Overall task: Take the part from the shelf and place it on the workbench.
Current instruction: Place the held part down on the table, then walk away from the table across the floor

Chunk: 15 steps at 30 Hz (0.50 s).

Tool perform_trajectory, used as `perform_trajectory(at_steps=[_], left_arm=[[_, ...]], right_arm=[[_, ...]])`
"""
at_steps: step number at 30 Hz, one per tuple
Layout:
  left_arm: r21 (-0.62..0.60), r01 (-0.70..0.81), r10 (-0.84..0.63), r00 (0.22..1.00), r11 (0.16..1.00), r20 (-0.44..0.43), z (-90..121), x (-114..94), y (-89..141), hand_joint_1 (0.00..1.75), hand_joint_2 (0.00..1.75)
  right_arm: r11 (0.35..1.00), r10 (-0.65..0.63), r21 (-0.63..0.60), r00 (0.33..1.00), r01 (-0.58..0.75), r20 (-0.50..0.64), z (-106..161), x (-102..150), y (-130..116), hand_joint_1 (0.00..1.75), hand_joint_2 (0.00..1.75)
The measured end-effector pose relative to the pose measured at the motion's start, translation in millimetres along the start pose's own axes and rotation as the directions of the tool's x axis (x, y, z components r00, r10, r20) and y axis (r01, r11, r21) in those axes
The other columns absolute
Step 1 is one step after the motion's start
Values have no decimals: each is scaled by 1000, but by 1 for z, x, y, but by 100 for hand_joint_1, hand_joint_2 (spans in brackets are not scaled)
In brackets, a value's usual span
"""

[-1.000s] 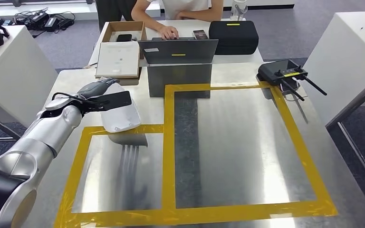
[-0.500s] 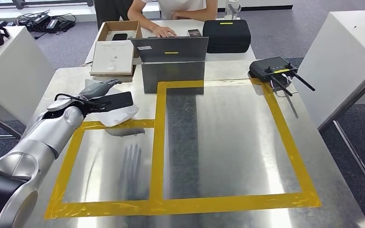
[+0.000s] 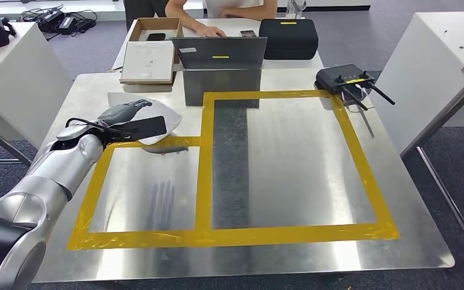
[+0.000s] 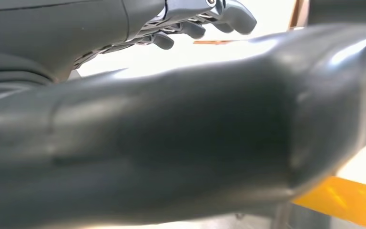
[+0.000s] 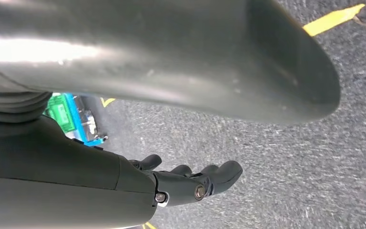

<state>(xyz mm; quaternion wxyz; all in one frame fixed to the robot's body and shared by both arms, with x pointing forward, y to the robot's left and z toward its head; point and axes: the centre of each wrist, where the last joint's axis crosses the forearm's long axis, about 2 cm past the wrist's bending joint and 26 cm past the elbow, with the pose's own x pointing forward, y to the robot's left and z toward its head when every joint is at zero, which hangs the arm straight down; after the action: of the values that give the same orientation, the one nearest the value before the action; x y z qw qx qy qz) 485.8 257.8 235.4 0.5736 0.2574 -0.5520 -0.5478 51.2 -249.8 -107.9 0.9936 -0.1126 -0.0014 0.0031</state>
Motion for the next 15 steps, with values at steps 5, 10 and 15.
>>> perform_trajectory(at_steps=[5, 10, 15], left_arm=[[0, 2, -2, 1000, 1000, -2, 0, -2, 0, 0, 0], [-13, -1, 1, 1000, 1000, -10, 2, -6, -4, 0, 0], [-8, -2, 2, 1000, 1000, -8, 2, -7, -2, 0, 0]], right_arm=[[1000, 2, -5, 1000, -2, 1, 0, 0, 0, 0, 0], [1000, 2, -5, 1000, -2, 0, 0, -1, 0, 0, 0], [1000, 5, -1, 1000, -5, 1, 0, 0, 1, 0, 0]])
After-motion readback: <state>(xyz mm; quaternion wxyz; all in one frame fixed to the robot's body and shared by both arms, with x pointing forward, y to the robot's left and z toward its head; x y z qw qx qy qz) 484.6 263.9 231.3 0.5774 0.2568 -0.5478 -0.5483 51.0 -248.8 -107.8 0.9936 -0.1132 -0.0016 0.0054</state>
